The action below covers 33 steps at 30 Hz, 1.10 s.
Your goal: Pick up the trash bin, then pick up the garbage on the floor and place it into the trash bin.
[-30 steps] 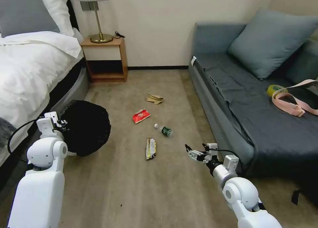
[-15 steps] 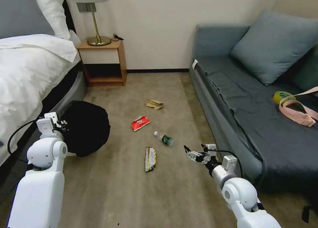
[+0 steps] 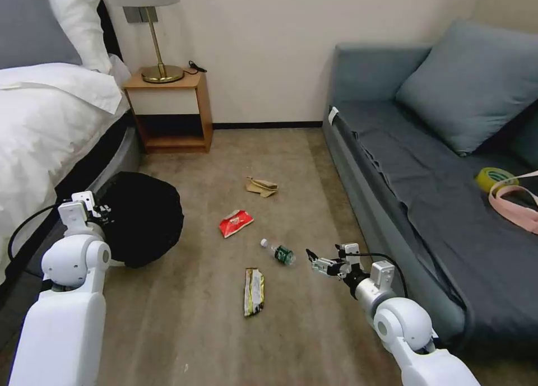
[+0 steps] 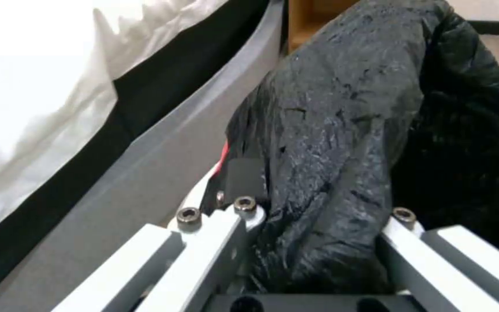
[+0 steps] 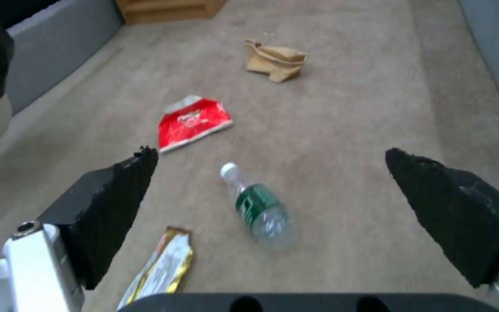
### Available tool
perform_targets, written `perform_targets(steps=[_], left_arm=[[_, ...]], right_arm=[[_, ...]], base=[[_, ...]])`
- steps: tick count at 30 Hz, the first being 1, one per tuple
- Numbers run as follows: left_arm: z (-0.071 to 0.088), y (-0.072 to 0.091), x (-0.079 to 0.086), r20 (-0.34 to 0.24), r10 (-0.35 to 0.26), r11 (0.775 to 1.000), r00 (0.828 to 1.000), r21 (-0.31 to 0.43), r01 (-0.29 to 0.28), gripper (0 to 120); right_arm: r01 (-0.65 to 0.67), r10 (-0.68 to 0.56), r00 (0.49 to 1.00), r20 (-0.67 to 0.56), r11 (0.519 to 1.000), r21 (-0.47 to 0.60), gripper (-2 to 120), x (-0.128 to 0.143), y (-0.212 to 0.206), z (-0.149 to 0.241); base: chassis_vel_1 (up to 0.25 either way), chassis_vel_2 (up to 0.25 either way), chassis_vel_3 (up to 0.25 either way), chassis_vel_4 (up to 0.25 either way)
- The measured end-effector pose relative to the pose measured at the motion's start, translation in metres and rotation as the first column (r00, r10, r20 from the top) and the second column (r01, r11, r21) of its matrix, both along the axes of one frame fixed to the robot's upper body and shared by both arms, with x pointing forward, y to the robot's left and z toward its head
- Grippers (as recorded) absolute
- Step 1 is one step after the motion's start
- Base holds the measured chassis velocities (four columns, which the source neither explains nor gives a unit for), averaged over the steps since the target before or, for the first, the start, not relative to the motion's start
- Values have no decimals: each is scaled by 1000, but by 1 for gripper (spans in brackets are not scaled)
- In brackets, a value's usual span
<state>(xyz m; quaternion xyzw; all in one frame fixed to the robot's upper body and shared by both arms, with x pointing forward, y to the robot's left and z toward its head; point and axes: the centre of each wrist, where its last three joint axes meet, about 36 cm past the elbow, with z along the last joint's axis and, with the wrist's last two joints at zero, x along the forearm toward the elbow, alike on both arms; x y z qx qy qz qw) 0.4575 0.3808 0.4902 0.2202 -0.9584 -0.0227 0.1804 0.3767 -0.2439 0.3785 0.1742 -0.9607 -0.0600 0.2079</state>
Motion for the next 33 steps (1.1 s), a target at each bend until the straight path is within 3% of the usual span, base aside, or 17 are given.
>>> perform_targets(steps=[21,33], left_arm=[[-3,0,0,-5,-6,1000,1000,-4,6,5],[-2,6,-2,-7,-8,1000,1000,17,8,5]], right_arm=[[-54,53,998,-24,999,-11,100,1,11,-10],[-196,191,980,-52,975,-105,100,43,26,-8]], base=[[-142,134,133,-134],[-15,18,12,-20]])
